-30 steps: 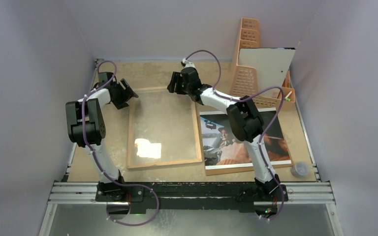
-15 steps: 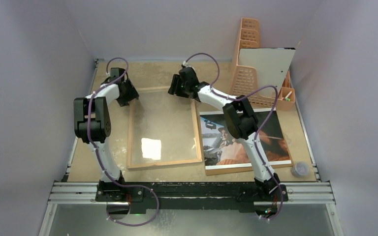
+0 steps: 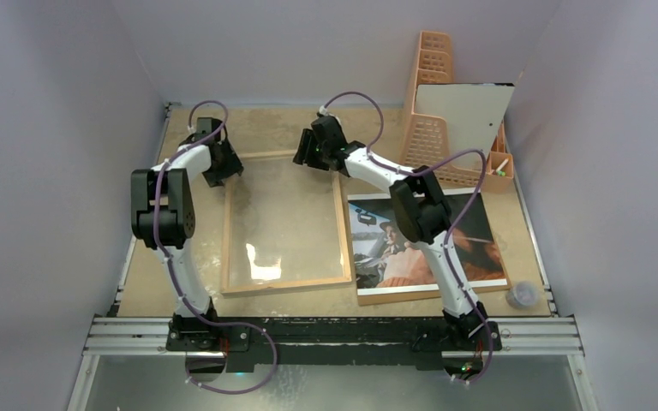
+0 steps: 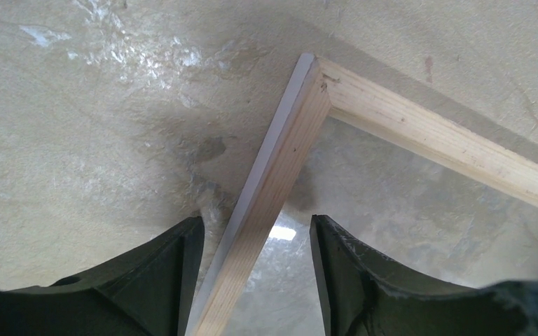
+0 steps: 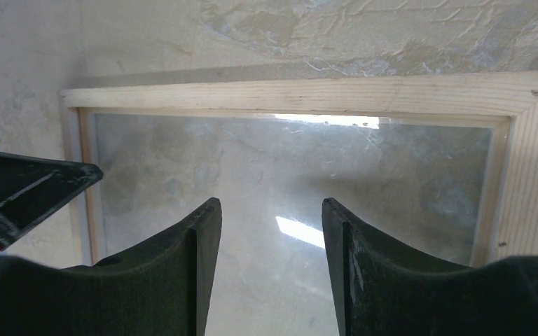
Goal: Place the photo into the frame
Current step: Place the photo frame item in the photo frame.
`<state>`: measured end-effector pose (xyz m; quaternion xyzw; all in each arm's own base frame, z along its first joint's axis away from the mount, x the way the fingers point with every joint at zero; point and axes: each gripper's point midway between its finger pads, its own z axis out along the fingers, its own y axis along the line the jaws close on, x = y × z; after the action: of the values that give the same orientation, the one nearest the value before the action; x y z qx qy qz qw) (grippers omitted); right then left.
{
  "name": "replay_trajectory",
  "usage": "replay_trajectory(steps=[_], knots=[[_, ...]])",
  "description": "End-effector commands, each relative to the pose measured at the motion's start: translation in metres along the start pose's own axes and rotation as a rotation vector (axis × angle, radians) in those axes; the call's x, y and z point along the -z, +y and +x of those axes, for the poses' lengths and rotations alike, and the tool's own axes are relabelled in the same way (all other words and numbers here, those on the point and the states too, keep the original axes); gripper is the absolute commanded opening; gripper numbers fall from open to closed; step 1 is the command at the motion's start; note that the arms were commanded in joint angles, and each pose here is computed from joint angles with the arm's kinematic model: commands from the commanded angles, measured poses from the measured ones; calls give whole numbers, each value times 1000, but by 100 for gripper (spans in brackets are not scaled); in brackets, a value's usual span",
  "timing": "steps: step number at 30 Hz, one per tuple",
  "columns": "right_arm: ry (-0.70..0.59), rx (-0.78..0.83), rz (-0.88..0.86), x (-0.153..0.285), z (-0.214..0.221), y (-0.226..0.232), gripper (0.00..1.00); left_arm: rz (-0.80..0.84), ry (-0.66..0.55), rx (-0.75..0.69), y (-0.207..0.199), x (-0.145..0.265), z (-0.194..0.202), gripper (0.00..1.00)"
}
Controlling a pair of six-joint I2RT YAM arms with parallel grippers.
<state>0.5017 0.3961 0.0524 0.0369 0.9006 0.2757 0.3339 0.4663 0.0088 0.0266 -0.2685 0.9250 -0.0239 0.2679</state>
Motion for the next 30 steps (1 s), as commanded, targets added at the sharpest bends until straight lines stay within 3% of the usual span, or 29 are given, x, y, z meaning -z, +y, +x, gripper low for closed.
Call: replay_trajectory(steps=[1, 8, 10, 14, 21, 30], knots=[[-135, 36, -94, 58, -58, 45, 57, 26, 31, -20, -6, 19, 0, 64], [-247, 88, -115, 123, -81, 53, 61, 86, -4, -24, -15, 53, -11, 73], [-264, 114, -87, 141, -80, 44, 68, 79, 12, -33, -9, 62, -3, 73], [-226, 151, -24, 164, -54, 16, 74, 67, 43, -42, 4, 81, 19, 73], [-69, 212, 3, 188, 12, -24, 76, 63, 114, -31, 30, 115, 71, 73], [61, 204, -146, 217, 82, -15, 76, 15, 201, 53, 65, 133, 139, 69]])
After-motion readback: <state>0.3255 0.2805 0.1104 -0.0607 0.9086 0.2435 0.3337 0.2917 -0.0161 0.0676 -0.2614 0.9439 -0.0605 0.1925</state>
